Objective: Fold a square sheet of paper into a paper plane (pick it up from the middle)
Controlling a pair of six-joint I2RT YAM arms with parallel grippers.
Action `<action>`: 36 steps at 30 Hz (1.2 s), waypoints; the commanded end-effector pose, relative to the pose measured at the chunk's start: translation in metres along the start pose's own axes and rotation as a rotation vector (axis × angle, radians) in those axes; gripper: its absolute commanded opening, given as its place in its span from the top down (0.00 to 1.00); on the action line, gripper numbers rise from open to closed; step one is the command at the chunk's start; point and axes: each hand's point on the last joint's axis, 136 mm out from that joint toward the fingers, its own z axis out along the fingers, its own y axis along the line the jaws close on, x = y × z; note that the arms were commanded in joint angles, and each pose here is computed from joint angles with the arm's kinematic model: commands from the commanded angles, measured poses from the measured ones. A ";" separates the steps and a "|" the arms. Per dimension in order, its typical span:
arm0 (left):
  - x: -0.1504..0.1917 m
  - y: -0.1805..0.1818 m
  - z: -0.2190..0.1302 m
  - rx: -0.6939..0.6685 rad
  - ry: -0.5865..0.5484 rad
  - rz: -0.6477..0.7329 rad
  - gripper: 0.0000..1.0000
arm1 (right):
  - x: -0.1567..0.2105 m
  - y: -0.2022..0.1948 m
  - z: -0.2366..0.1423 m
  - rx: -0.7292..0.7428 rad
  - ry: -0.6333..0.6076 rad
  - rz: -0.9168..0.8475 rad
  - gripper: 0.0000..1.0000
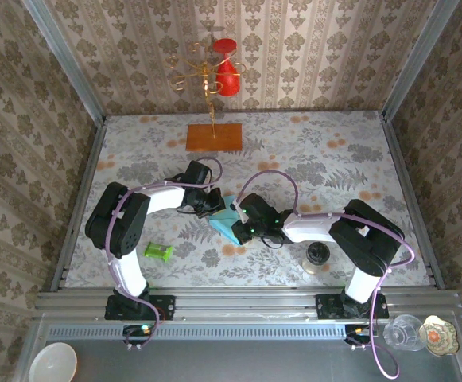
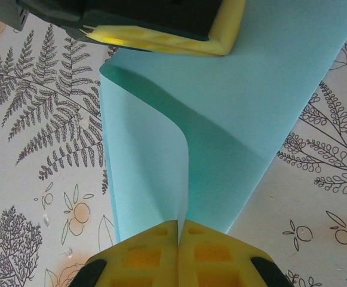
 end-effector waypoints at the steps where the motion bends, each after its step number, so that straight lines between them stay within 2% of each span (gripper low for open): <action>1: 0.012 0.017 0.006 -0.039 0.044 -0.012 1.00 | 0.000 -0.002 0.003 0.008 0.022 -0.009 1.00; 3: 0.008 0.008 -0.001 -0.013 0.030 0.006 1.00 | 0.003 -0.003 0.003 0.012 0.030 -0.009 1.00; 8: -0.010 -0.012 -0.027 0.020 -0.043 0.067 0.88 | 0.005 -0.003 0.004 0.012 0.036 -0.008 1.00; 11: -0.019 -0.011 -0.035 0.025 -0.070 0.066 0.86 | 0.005 -0.003 0.004 0.009 0.036 -0.008 1.00; 24: -0.013 0.023 -0.006 -0.068 0.006 0.015 0.95 | -0.001 0.000 0.003 -0.002 0.023 -0.009 1.00; 36: -0.005 0.028 0.002 -0.113 0.043 0.035 0.97 | -0.005 0.000 0.007 -0.004 0.023 -0.009 1.00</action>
